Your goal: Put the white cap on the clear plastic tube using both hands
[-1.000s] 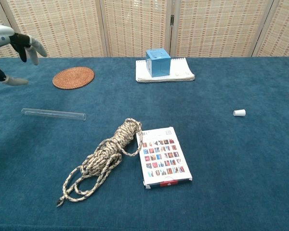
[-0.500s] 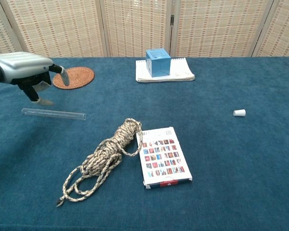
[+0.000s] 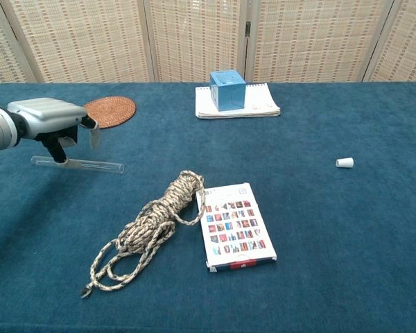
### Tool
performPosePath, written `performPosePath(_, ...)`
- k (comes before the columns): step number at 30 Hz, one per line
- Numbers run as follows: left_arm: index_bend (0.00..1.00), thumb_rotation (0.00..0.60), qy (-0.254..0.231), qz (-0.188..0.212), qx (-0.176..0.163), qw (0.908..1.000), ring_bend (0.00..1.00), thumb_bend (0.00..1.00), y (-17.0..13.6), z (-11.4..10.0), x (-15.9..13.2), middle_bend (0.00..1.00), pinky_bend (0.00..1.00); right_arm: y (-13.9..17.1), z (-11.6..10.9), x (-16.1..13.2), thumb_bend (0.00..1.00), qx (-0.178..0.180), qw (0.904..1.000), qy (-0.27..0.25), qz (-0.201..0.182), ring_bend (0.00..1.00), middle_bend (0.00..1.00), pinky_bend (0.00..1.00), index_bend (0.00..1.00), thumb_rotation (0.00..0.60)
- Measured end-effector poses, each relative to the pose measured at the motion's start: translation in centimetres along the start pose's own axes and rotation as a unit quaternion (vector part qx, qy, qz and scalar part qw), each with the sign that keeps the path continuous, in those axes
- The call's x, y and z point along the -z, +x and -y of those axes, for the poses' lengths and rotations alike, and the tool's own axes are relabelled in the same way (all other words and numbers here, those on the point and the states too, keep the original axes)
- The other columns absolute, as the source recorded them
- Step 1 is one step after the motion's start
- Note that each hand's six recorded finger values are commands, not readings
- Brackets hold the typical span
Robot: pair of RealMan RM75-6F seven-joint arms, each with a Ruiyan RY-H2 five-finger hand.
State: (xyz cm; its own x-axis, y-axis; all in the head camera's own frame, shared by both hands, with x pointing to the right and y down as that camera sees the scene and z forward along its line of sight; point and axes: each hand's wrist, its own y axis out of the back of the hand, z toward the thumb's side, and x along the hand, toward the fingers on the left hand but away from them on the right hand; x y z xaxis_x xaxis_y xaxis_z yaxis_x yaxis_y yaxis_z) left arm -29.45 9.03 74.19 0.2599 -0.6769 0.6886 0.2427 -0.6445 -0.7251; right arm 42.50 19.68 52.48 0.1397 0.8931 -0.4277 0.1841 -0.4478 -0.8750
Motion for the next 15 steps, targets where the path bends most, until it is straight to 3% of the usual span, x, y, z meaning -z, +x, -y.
performPosePath(15,0.45,0.600,-0.004,-0.021,0.020,0.9996,0.91,0.34,1.3,1.6,0.6,0.96,1.00,-0.1,0.1,0.3,0.41,-0.002,1.0000,-0.001,0.005,0.14,0.31,0.27,0.30,0.600)
